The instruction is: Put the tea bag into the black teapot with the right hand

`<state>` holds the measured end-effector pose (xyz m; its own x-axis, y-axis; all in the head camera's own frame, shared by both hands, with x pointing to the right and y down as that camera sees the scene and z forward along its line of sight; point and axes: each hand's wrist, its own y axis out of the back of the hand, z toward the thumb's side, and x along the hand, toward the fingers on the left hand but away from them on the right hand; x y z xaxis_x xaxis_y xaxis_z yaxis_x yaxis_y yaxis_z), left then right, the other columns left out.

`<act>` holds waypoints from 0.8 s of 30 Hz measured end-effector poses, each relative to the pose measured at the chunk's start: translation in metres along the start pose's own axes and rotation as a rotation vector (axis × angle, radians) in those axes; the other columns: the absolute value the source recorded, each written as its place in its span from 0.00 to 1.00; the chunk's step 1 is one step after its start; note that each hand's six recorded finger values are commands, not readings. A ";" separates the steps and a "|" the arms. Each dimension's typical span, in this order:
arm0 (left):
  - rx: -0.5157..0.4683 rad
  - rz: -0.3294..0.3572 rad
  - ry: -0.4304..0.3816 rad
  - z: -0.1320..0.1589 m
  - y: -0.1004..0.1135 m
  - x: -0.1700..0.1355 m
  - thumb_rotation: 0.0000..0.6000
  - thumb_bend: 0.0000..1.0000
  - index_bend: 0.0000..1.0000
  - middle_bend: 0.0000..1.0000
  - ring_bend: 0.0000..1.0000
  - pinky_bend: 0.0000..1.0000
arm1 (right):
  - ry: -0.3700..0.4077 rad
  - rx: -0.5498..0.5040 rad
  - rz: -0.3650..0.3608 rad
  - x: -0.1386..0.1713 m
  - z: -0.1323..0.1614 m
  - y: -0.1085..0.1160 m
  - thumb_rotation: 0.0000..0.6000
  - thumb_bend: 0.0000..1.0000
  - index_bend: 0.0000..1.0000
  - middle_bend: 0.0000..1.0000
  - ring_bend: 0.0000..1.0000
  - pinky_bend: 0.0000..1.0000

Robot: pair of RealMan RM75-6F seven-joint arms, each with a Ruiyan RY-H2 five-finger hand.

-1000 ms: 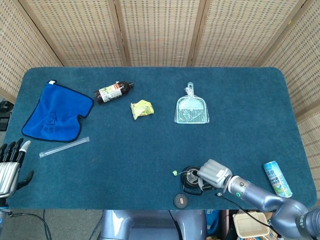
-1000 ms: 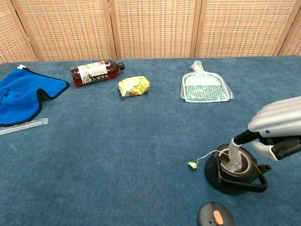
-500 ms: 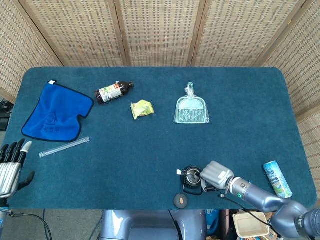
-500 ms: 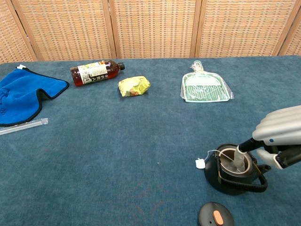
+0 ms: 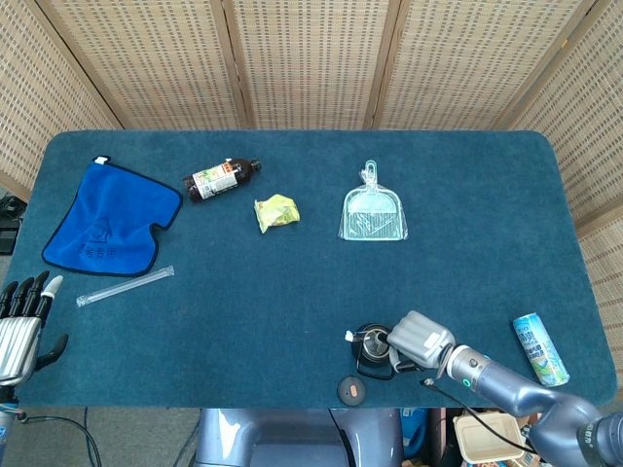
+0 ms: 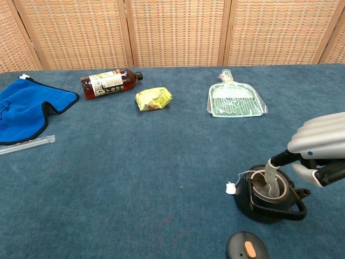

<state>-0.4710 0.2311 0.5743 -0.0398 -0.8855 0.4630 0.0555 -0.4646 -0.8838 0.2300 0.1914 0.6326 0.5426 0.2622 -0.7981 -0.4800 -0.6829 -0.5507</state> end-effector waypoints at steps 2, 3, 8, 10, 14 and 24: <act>-0.001 -0.001 0.000 0.000 0.000 0.000 1.00 0.35 0.00 0.00 0.00 0.00 | -0.003 -0.001 -0.013 0.002 0.000 0.003 0.00 0.97 0.26 1.00 1.00 1.00; -0.001 -0.001 0.000 0.000 0.000 0.000 1.00 0.35 0.00 0.00 0.00 0.00 | -0.006 -0.002 -0.020 0.003 -0.001 0.005 0.00 0.97 0.26 1.00 1.00 1.00; -0.002 0.003 0.003 -0.001 0.000 0.000 1.00 0.35 0.00 0.00 0.00 0.00 | -0.030 -0.015 -0.080 0.010 -0.005 0.018 0.00 0.97 0.26 1.00 1.00 1.00; -0.002 0.002 0.004 -0.002 0.000 -0.001 1.00 0.35 0.00 0.00 0.00 0.00 | -0.048 -0.028 -0.117 0.014 -0.009 0.024 0.00 0.97 0.26 1.00 1.00 1.00; -0.003 0.001 0.007 -0.003 -0.001 -0.001 1.00 0.35 0.00 0.00 0.00 0.00 | -0.097 -0.061 -0.202 0.023 -0.020 0.033 0.00 0.97 0.26 0.98 1.00 1.00; -0.006 0.008 0.011 -0.003 0.000 -0.001 1.00 0.35 0.00 0.00 0.00 0.00 | -0.261 -0.144 -0.465 0.053 -0.049 0.047 0.00 0.73 0.26 0.68 0.72 0.86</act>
<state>-0.4740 0.2322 0.5733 -0.0505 -0.8889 0.4554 0.0502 -0.4577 -0.8877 0.2707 0.1399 0.5764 0.4771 0.7062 -0.5231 -0.1211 -0.5367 -0.8350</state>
